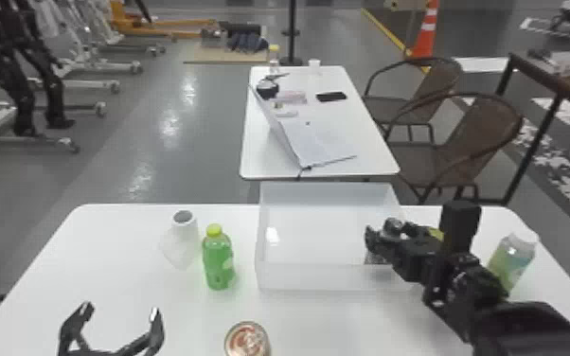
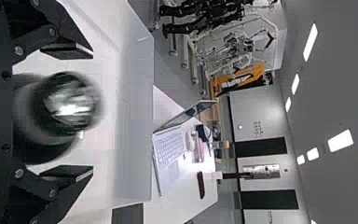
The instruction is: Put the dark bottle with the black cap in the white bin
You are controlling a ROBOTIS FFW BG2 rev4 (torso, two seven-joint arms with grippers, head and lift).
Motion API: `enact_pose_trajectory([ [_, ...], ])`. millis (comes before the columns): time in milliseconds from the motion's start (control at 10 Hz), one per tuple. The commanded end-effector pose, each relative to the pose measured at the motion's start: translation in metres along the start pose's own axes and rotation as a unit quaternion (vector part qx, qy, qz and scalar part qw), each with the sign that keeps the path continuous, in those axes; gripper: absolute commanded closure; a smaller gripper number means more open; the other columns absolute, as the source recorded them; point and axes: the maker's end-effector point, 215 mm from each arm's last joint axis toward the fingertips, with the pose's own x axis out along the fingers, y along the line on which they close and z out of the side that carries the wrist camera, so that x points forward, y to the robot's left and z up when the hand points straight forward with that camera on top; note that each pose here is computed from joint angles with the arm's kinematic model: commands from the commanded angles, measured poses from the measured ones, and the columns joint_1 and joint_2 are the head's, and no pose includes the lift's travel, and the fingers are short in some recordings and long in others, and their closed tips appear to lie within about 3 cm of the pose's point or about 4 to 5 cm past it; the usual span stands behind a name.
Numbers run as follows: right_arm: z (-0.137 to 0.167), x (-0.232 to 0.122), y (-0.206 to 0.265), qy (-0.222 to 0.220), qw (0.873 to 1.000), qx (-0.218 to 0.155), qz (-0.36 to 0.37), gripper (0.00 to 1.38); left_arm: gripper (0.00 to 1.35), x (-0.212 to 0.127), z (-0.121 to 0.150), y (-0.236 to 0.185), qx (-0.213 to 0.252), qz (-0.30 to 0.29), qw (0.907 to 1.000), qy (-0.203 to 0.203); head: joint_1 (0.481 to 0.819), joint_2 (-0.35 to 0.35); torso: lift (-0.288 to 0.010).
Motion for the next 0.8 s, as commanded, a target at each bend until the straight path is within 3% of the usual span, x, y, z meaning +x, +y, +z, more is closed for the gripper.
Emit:
enact_pose_trajectory([
  [0, 0.002, -0.002, 0.003, -0.003, 1.000, 0.000, 0.002, 0.08, 0.21, 0.000, 0.001, 0.000, -0.001, 0.001, 1.0000, -0.001, 0.549, 0.000, -0.100],
  [400, 0.038, -0.046, 0.031, -0.054, 0.999, -0.009, -0.001, 0.12, 0.21, 0.001, 0.002, -0.001, -0.001, 0.001, 1.0000, -0.003, 0.549, 0.000, -0.100],
  [700, 0.025, -0.099, 0.054, -0.050, 0.999, -0.014, -0.014, 0.12, 0.21, 0.000, 0.003, 0.000, -0.001, 0.002, 1.0000, -0.004, 0.549, 0.000, -0.100],
])
